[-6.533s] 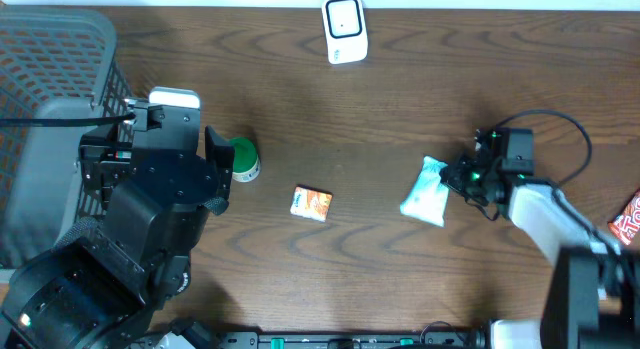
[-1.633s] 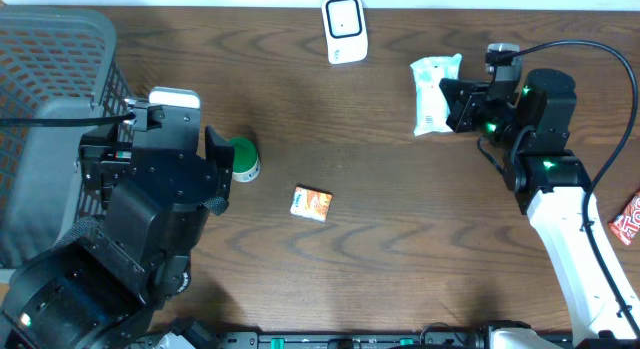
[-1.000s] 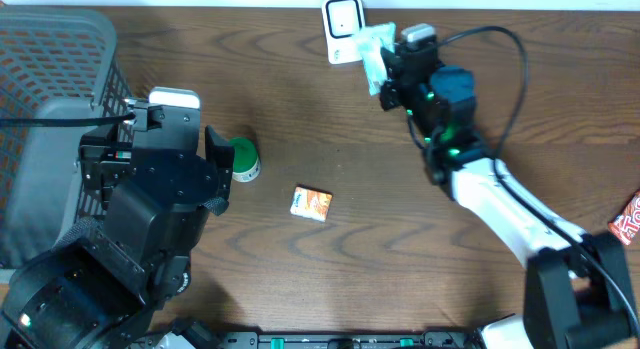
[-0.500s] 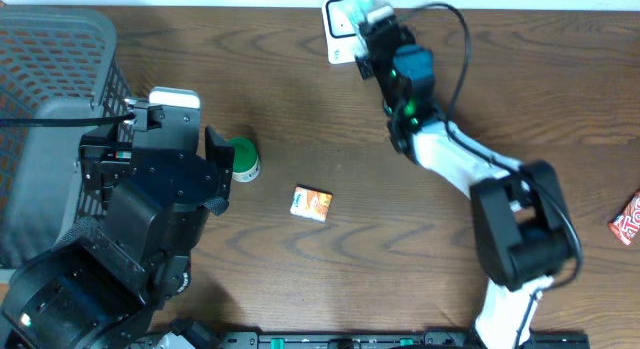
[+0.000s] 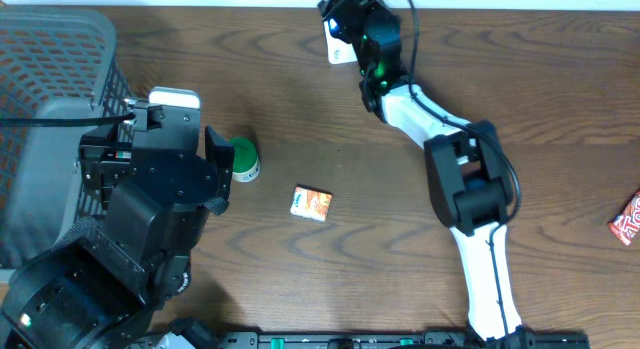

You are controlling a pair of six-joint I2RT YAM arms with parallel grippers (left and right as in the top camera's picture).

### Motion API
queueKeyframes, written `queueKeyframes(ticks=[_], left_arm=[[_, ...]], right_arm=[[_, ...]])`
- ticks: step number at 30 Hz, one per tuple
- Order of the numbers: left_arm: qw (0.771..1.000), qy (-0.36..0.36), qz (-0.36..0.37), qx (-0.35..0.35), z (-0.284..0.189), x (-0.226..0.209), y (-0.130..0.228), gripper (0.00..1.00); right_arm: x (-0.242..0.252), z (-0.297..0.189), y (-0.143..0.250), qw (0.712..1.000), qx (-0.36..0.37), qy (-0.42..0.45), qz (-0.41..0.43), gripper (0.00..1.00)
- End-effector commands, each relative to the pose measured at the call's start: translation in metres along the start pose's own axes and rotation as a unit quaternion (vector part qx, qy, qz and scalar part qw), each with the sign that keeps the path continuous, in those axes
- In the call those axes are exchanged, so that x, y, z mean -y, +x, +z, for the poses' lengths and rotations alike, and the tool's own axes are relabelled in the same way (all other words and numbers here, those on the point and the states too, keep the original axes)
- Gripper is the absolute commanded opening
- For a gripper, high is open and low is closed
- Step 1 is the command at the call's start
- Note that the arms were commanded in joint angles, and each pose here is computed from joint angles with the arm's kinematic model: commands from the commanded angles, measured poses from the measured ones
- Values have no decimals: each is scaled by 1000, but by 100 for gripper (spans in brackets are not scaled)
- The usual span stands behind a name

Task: Scan the item barcode
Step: 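Lift the wipes pack up to the white scanner face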

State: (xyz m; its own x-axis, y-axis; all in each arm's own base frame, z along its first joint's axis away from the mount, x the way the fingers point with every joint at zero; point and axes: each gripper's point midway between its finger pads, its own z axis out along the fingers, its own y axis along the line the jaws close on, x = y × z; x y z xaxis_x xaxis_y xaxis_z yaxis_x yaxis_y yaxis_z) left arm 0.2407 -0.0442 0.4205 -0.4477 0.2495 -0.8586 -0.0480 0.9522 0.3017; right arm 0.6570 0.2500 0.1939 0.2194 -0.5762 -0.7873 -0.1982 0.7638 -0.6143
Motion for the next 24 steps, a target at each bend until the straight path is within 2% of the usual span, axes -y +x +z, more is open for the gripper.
queueKeyframes(ticks=[1, 4, 9, 13, 17, 24], left_arm=[[1000, -11, 2, 1, 0, -4, -1, 98], [1000, -11, 2, 1, 0, -4, -1, 98], [1000, -11, 2, 1, 0, -4, -1, 98], [1000, -11, 2, 1, 0, -4, -1, 98], [1000, -11, 2, 1, 0, -4, -1, 98], [1000, -11, 2, 1, 0, -4, -1, 98]], right_arm=[[-11, 12, 1, 999, 10, 4, -32, 1], [-31, 16, 17, 999, 0, -8, -39, 1], [-96, 9, 46, 994, -44, -77, -68, 1], [-130, 1, 39, 990, -54, -108, -70, 1], [-136, -1, 30, 992, -56, -96, -59, 1], [-126, -1, 41, 993, -88, -67, -29, 1]])
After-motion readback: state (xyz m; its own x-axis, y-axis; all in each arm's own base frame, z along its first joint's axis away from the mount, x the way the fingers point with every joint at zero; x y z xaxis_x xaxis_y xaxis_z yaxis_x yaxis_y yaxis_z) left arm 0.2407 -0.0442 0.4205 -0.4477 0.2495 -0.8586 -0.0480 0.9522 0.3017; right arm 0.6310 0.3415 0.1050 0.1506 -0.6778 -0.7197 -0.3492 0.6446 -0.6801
